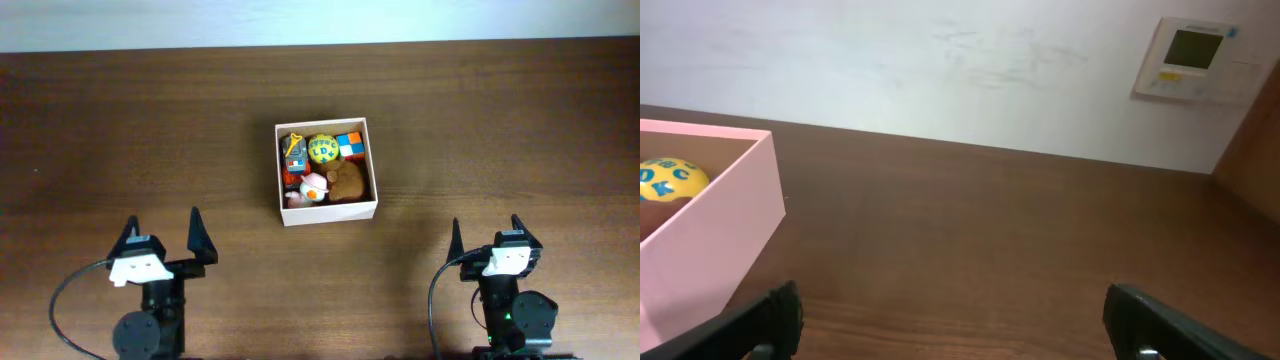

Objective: Pack container

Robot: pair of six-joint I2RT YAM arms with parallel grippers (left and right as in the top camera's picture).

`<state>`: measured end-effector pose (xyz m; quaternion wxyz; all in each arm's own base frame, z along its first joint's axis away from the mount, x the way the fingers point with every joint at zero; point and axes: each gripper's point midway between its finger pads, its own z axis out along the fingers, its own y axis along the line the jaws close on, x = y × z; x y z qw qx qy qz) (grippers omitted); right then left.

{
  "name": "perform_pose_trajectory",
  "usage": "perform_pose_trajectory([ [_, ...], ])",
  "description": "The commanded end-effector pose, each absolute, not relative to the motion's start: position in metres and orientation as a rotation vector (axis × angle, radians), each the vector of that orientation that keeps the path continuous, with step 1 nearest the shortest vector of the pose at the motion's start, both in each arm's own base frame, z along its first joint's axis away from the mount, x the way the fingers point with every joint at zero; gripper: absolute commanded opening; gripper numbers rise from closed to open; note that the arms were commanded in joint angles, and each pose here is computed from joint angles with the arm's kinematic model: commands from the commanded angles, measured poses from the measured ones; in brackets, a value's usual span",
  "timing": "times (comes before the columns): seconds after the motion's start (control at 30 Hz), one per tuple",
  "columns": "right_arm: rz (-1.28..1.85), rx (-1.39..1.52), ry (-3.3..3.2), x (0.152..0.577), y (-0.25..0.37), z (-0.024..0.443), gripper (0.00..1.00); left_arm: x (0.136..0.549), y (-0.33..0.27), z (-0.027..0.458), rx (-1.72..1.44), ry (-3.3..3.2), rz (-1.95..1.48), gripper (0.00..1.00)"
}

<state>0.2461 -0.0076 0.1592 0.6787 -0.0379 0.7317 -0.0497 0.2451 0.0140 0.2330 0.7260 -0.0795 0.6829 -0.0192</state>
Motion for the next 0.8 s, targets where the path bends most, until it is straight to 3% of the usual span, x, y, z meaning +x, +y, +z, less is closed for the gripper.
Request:
perform_pose_trajectory([
  [0.0,-0.110,-0.080,1.642,0.246,-0.009,0.157,0.99,0.243,0.013,0.225,-0.172,1.494,-0.054,0.99],
  [0.77,-0.110,-0.080,1.642,0.246,-0.009,0.157,0.99,0.246,0.013,0.166,-0.177,1.602,-0.043,0.99],
])
